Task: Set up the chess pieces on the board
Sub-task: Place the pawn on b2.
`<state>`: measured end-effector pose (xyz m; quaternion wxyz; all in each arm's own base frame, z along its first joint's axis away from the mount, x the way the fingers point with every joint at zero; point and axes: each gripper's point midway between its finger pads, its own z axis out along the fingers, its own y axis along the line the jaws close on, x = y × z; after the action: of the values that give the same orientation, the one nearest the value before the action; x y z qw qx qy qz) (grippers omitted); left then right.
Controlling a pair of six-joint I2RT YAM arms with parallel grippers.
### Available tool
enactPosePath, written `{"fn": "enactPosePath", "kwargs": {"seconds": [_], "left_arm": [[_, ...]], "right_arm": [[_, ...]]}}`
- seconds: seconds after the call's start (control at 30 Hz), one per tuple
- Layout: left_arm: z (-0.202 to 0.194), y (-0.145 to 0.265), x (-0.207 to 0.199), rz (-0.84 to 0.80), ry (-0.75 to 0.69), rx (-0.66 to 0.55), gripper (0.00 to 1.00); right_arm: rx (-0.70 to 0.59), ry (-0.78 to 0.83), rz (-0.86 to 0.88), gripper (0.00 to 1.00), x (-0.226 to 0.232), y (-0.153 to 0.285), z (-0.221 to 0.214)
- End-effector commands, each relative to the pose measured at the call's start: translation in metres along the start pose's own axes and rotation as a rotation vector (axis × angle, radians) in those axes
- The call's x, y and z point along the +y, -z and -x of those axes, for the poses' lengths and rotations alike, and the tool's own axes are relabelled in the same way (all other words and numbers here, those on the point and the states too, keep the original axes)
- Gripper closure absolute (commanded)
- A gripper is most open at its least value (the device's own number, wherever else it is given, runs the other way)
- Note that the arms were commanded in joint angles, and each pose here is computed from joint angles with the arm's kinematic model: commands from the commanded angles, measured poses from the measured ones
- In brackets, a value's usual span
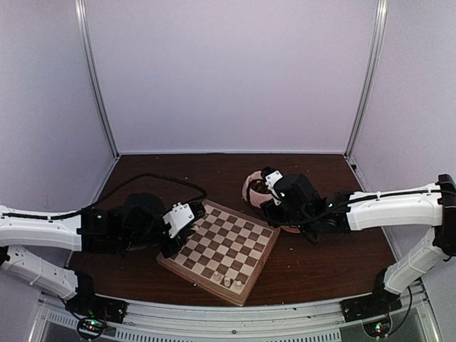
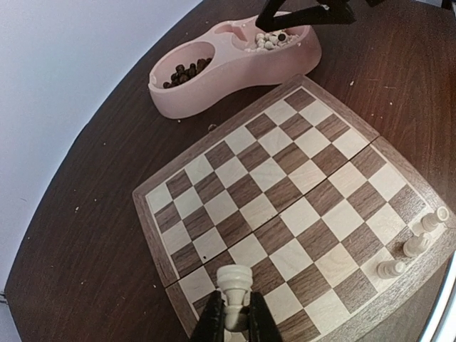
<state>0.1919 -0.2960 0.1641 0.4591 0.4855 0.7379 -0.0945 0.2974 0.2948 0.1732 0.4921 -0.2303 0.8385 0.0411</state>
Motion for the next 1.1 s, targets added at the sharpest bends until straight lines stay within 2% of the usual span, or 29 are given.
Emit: {"fn": "enactPosePath", "kwargs": {"seconds": [0.0,0.2,0.27,0.5,0.63,0.8,1.07], "left_arm": [[0.002,0.000,-0.002,-0.019,0.021,0.048,1.00],[-0.011,-0.010,0.001,-0.052,0.084,0.145,1.00],[-0.022,-0.014,-0.002,-0.063,0.071,0.242,1.00],[-0.029,-0.013,0.000,-0.056,0.093,0.432,1.00],[-0.028,-0.010,0.004,-0.037,0.104,0.489,1.00],[-0.046,-0.009,0.010,0.014,0.112,0.626,1.00],[-0.069,-0.021,-0.003,-0.115,0.130,0.800,1.00]], "right_arm": [[-0.065,-0.036,-0.056,0.36,-0.019,0.001,0.005],[-0.080,-0.142,-0.052,0.35,-0.050,0.004,-0.004],[-0.101,-0.159,-0.058,0.35,-0.056,0.007,-0.003],[-0.146,-0.168,-0.051,0.35,-0.060,0.015,0.002],[-0.153,-0.161,-0.055,0.35,-0.062,0.018,0.002],[-0.167,-0.156,-0.069,0.34,-0.067,0.022,0.001],[-0.185,-0.157,-0.070,0.34,-0.070,0.028,0.002]]}}
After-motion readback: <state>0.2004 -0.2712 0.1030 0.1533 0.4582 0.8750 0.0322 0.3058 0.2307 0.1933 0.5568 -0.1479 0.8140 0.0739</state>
